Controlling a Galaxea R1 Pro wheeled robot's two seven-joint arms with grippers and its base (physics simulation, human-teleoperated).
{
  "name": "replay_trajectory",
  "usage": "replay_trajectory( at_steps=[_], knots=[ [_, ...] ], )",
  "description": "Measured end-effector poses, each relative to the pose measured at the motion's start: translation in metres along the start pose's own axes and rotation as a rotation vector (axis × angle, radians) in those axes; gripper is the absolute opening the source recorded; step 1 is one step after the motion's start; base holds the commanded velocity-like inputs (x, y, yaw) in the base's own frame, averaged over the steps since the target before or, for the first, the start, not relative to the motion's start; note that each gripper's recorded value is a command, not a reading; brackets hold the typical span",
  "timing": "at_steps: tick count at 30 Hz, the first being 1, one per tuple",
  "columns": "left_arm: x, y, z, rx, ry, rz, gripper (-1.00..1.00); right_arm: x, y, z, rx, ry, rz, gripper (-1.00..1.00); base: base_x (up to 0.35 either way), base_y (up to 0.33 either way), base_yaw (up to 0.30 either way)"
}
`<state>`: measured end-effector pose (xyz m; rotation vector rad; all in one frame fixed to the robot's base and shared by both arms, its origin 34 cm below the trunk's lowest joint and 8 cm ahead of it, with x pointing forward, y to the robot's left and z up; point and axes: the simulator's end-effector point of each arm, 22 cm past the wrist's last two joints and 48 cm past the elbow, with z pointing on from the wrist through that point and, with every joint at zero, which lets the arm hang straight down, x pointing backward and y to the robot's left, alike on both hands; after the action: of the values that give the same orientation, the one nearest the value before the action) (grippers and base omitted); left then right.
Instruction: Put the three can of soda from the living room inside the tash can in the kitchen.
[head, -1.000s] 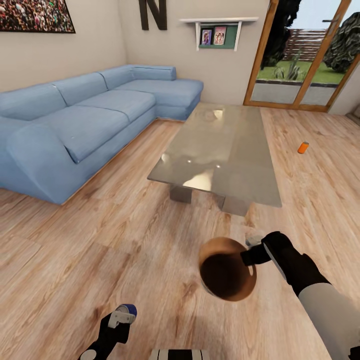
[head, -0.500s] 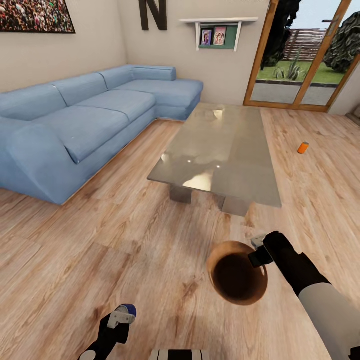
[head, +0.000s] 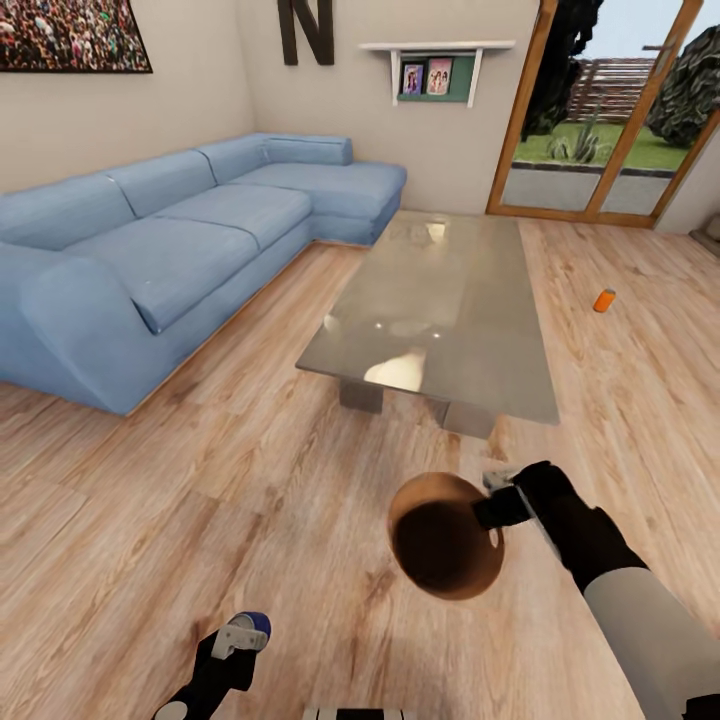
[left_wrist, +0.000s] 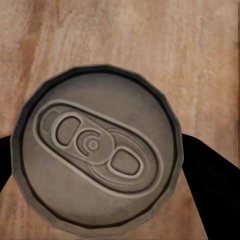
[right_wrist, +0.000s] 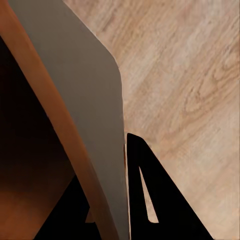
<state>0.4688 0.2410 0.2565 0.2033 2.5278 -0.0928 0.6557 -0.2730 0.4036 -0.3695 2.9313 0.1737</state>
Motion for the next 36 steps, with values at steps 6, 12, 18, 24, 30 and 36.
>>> replay_trajectory(
  at_steps=[6, 12, 18, 24, 30, 36],
  knots=[
    [-0.01, -0.001, -0.009, 0.002, -0.002, 0.002, -1.0, -0.014, 0.03, -0.014, -0.134, -0.034, 0.073, -1.0, 0.0, 0.0, 0.0],
    [-0.02, -0.001, -0.018, 0.004, -0.004, 0.005, -1.0, -0.02, 0.038, -0.027, -0.166, -0.037, 0.089, -1.0, 0.0, 0.0, 0.0],
    [-0.03, -0.002, -0.027, 0.005, -0.003, 0.006, -1.0, -0.023, 0.024, -0.037, -0.103, -0.032, 0.055, -1.0, 0.0, 0.0, 0.0],
    [-0.039, -0.002, -0.036, 0.006, -0.003, 0.006, -1.0, -0.028, 0.029, -0.049, -0.118, -0.032, 0.062, -1.0, 0.0, 0.0, 0.0],
    [-0.048, -0.001, -0.045, 0.006, -0.003, 0.006, -1.0, -0.033, 0.034, -0.062, -0.139, -0.034, 0.073, -1.0, 0.0, 0.0, 0.0],
    [-0.058, -0.002, -0.054, 0.01, -0.004, 0.007, -1.0, -0.037, 0.032, -0.073, -0.127, -0.033, 0.066, -1.0, 0.0, 0.0, 0.0]
  ],
)
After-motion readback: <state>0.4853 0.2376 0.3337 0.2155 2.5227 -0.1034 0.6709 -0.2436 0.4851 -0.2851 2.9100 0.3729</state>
